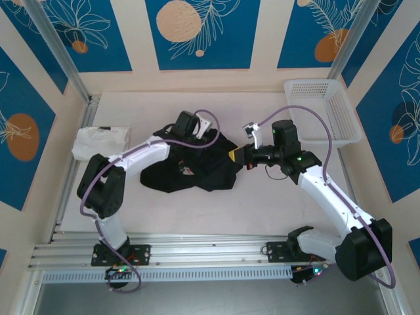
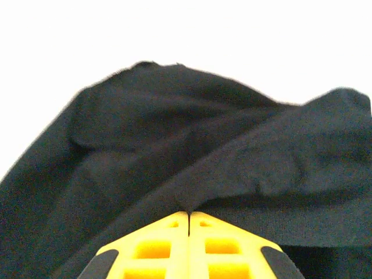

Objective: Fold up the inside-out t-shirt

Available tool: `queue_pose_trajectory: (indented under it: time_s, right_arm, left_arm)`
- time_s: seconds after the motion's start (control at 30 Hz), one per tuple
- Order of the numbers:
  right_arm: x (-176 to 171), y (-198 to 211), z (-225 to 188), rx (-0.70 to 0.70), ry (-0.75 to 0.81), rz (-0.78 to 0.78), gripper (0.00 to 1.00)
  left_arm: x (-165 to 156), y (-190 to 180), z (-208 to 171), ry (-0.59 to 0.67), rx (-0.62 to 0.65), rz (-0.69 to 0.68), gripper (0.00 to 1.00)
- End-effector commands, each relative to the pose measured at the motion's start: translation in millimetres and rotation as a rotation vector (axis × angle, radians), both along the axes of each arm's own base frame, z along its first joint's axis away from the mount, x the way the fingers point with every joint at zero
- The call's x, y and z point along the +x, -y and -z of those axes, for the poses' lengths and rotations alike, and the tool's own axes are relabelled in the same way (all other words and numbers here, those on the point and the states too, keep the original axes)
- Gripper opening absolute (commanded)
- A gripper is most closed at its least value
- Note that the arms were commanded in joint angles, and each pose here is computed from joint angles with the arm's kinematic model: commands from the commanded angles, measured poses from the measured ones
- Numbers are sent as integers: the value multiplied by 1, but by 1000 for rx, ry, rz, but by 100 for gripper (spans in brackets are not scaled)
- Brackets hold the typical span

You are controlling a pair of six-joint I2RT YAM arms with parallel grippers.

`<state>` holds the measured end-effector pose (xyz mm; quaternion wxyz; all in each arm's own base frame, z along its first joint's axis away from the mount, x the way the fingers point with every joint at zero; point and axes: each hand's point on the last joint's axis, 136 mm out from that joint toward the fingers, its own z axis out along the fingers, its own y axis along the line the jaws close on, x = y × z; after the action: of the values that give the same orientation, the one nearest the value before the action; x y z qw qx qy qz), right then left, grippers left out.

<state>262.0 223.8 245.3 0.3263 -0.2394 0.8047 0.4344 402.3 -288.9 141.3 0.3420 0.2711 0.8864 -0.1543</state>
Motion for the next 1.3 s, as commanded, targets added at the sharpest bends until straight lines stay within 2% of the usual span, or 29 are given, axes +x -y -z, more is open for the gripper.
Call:
queue_pose_trajectory:
  time_s: [0.0,0.17,0.37,0.47,0.57,0.63,0.67,0.77,0.83,0.9,1.0,1.13,1.27]
  right_arm:
    - [-5,4,-30,-7,103,-14,0]
    - [-6,14,-82,28,210,4,0]
    - [-11,45,-177,146,381,104,0]
    - [-3,53,-175,168,360,157,0]
    - [14,55,-139,162,234,200,0]
    - [23,54,-113,161,146,221,0]
    - [26,53,-105,161,118,223,0]
    - [34,50,-78,145,38,242,0]
    - [37,47,-61,132,-10,242,0]
    - [39,46,-50,122,-43,247,0]
    - [41,47,-40,95,-64,257,0]
    - [45,53,-39,59,-51,274,0]
    - [53,58,-41,51,-48,286,0]
  left_arm:
    - [25,-10,-18,-2,-78,-65,0]
    - [69,-56,-47,5,-175,-263,0]
    - [121,-161,-69,11,-294,-605,0]
    - [130,-196,-44,-29,-259,-698,0]
    - [129,-206,-9,-100,-243,-725,0]
    - [125,-203,7,-137,-249,-719,0]
    - [124,-200,12,-151,-260,-709,6]
    - [112,-194,16,-172,-273,-698,37]
    - [96,-186,13,-162,-271,-691,48]
    - [74,-172,8,-142,-259,-666,54]
    - [32,-137,-5,-101,-251,-556,59]
    - [-44,-51,-22,-78,-314,-243,60]
    - [-107,8,-26,-58,-332,-26,59]
